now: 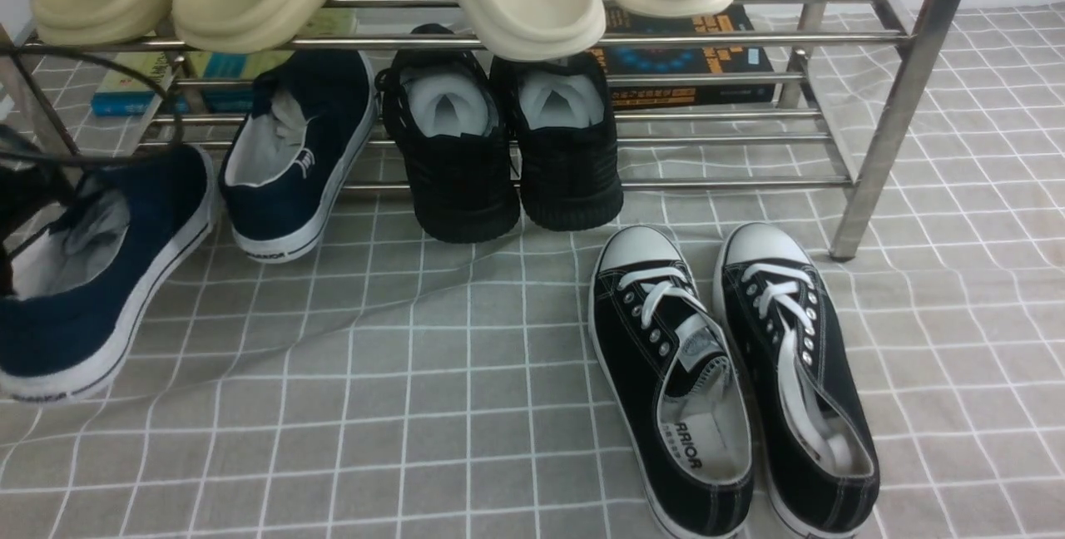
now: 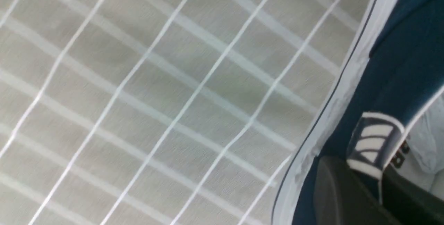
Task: Take the shoes off the shelf with your hand from the grey coffee tablecloth.
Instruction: 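Set the held shoe down on the floor in front of the rack with the left gripper, then grasp the leftmost shoe on the bottom shelf of the shoe rack with the left gripper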
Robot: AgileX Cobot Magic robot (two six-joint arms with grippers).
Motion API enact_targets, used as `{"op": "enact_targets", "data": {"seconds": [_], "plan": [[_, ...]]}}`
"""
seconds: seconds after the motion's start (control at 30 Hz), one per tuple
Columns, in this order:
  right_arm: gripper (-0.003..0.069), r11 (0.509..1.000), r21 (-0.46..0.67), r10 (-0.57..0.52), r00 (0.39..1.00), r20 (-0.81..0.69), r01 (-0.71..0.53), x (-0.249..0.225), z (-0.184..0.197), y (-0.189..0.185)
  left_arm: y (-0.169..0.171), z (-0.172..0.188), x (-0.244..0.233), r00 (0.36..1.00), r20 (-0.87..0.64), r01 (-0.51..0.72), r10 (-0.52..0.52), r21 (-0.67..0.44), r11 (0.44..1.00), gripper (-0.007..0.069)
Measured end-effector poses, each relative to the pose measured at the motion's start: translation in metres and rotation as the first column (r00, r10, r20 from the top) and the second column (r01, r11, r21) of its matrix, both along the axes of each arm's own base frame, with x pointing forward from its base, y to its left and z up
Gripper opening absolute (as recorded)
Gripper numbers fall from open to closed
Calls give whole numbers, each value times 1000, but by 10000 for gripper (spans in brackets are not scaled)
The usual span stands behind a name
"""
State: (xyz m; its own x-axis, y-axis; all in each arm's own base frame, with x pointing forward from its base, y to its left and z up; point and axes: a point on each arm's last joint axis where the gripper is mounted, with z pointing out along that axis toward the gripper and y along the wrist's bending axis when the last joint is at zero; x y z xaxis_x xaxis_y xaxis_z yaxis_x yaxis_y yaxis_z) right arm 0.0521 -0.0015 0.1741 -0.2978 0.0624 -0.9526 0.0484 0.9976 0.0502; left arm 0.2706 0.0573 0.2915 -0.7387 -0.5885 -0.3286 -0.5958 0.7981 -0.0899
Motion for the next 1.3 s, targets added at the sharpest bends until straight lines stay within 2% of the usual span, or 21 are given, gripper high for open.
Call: {"op": "enact_targets", "data": {"seconds": [0.13,0.3,0.47,0.53,0.63,0.73,0.77,0.8,0.9,1.0,1.1,1.3], "plan": [[237,1000,0,0,1000,0,0,0,0,0,-3,-15,-21,999,-12,-32,31,-5,999,41],[237,1000,0,0,1000,0,0,0,0,0,-7,-53,-40,997,-67,-41,40,-16,999,41],[237,1000,0,0,1000,0,0,0,0,0,-8,-65,-44,998,-46,-31,30,-14,999,46],[239,1000,0,0,1000,0,0,0,0,0,-8,-66,-44,999,-48,-12,11,-9,1000,59],[239,1000,0,0,1000,0,0,0,0,0,-8,-66,-45,998,-57,40,-40,6,999,134],[239,1000,0,0,1000,0,0,0,0,0,-6,-52,-39,995,-58,78,-76,29,997,239],[239,1000,0,0,1000,0,0,0,0,0,-6,-51,-39,995,-56,79,-77,30,996,247],[239,1000,0,0,1000,0,0,0,0,0,-4,-36,-33,996,-37,84,-82,45,995,303],[239,1000,0,0,1000,0,0,0,0,0,-3,5,-18,995,58,82,-85,49,995,402],[239,1000,0,0,1000,0,0,0,0,0,-10,29,-8,981,146,128,-126,-2,992,440],[239,1000,0,0,1000,0,0,0,0,0,-31,46,10,945,238,243,-226,-45,969,450],[239,1000,0,0,1000,0,0,0,0,0,-60,35,51,906,280,341,-318,-38,939,450]]}}
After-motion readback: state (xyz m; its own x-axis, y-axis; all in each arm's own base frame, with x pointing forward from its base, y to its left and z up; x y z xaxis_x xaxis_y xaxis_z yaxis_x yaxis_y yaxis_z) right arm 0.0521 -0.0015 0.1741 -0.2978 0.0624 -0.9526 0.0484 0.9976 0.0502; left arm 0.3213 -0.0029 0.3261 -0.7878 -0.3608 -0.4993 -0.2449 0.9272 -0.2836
